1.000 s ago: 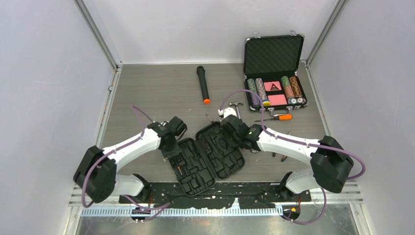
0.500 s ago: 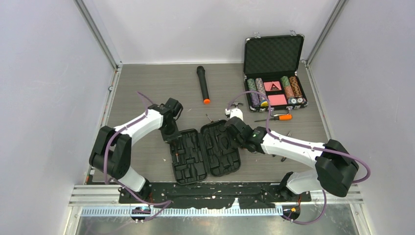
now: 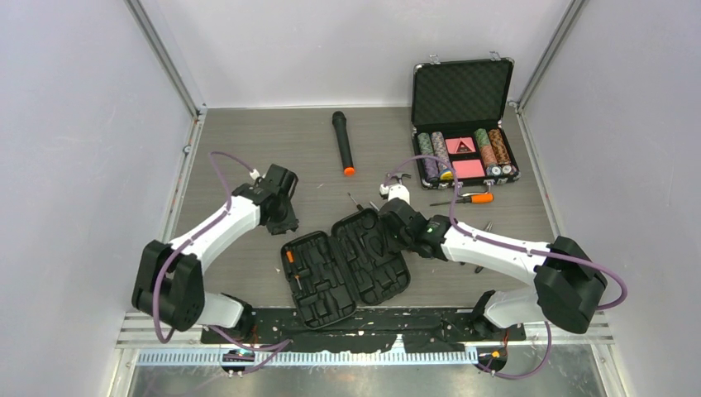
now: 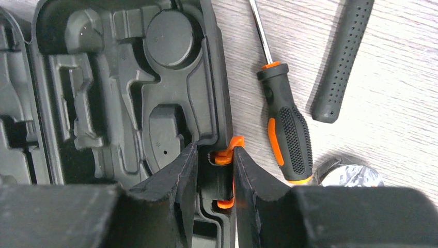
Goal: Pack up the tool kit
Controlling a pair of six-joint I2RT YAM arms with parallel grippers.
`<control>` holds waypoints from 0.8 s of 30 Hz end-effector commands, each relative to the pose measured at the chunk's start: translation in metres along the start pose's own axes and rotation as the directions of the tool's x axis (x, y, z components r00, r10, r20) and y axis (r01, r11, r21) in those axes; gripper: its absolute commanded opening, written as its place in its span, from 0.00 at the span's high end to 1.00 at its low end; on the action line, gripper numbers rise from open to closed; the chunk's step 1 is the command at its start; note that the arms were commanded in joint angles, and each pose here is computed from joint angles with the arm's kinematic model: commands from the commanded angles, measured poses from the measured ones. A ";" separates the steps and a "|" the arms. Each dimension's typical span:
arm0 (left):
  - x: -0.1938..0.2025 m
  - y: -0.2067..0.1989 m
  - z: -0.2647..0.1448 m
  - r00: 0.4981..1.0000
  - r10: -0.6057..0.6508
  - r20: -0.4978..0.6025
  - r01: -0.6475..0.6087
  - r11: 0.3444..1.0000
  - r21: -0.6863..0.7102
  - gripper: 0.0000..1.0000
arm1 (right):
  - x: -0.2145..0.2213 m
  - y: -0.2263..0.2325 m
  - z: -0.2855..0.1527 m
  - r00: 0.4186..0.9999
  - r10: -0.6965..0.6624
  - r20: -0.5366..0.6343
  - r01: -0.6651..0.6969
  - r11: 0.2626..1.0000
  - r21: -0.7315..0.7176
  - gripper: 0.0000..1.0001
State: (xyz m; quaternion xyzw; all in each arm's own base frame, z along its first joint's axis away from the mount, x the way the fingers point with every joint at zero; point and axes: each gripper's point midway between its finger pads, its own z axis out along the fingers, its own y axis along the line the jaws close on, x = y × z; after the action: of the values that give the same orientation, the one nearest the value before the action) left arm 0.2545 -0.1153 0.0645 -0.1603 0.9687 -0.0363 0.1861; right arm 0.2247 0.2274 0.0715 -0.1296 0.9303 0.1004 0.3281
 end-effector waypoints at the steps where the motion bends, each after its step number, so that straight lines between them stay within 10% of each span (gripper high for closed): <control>1: -0.024 -0.007 -0.022 0.993 -0.006 0.121 -0.001 0.998 0.057 0.68 | -0.041 0.023 -0.017 0.990 0.067 0.126 -0.056 0.994 -0.089 0.70; 14: 0.010 0.014 -0.051 0.986 -0.052 0.156 0.031 0.991 0.132 0.65 | -0.065 0.001 -0.010 0.975 -0.020 0.222 0.008 0.999 0.053 0.66; 24: 0.030 0.018 -0.038 0.986 -0.130 0.101 0.097 0.955 0.280 0.66 | -0.109 0.011 -0.048 0.947 -0.129 0.294 0.117 0.992 0.055 0.33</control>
State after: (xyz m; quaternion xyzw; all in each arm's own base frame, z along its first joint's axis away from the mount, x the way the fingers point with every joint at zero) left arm 0.2009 -0.0921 0.0802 -0.1899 0.9437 -0.1087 0.2480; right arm 0.2674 0.2319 0.1195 -0.1612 0.8928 0.0575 0.4167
